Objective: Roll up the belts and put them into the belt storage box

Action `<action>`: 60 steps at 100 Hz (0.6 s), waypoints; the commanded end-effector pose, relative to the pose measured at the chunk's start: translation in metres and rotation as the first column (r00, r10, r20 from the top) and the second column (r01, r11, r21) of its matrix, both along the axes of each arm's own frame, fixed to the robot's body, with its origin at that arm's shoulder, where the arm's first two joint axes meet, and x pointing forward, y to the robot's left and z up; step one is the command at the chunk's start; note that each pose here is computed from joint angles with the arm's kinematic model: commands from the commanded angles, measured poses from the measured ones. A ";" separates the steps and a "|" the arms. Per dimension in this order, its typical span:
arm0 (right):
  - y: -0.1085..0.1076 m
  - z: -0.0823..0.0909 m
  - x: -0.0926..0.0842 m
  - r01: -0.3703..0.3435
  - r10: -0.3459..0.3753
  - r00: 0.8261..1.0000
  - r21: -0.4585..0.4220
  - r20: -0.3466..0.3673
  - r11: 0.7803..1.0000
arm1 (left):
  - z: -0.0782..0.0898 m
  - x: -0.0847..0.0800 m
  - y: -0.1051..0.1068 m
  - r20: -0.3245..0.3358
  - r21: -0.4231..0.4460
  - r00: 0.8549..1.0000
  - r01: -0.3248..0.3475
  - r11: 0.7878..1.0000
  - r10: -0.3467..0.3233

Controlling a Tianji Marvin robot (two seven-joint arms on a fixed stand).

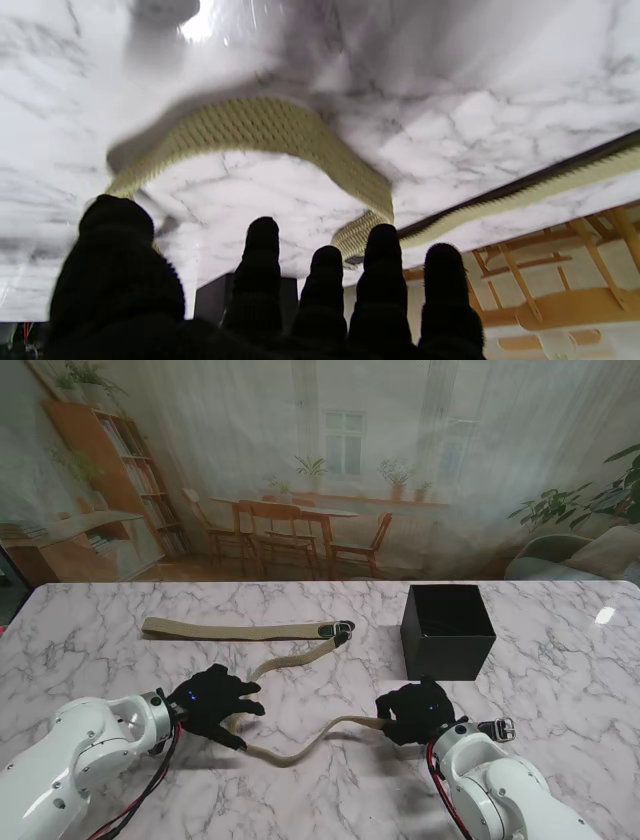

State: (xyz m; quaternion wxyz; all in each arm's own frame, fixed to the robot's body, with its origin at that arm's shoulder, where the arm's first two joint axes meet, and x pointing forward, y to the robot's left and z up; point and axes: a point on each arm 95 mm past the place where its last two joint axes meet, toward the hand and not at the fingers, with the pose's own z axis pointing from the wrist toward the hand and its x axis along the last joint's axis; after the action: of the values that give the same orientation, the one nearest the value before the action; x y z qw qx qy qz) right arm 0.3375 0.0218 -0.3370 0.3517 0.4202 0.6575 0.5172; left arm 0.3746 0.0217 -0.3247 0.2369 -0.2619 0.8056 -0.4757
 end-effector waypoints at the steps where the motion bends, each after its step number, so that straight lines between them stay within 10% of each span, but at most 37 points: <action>1: -0.001 -0.001 -0.001 0.005 -0.005 1.000 -0.002 -0.001 1.000 | -0.010 0.002 0.004 -0.023 0.048 1.000 0.010 0.999 -0.009; 60: -0.003 -0.005 -0.001 0.017 -0.017 1.000 -0.009 -0.005 1.000 | -0.036 0.017 0.015 0.000 0.257 0.999 -0.040 0.965 0.041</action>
State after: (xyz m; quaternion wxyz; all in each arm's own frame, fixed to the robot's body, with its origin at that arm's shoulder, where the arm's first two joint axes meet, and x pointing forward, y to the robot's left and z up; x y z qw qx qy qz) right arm 0.3373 0.0204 -0.3392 0.3550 0.4223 0.6563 0.5148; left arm 0.3976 0.0242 -0.3415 0.2866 -0.2291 0.8459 -0.3872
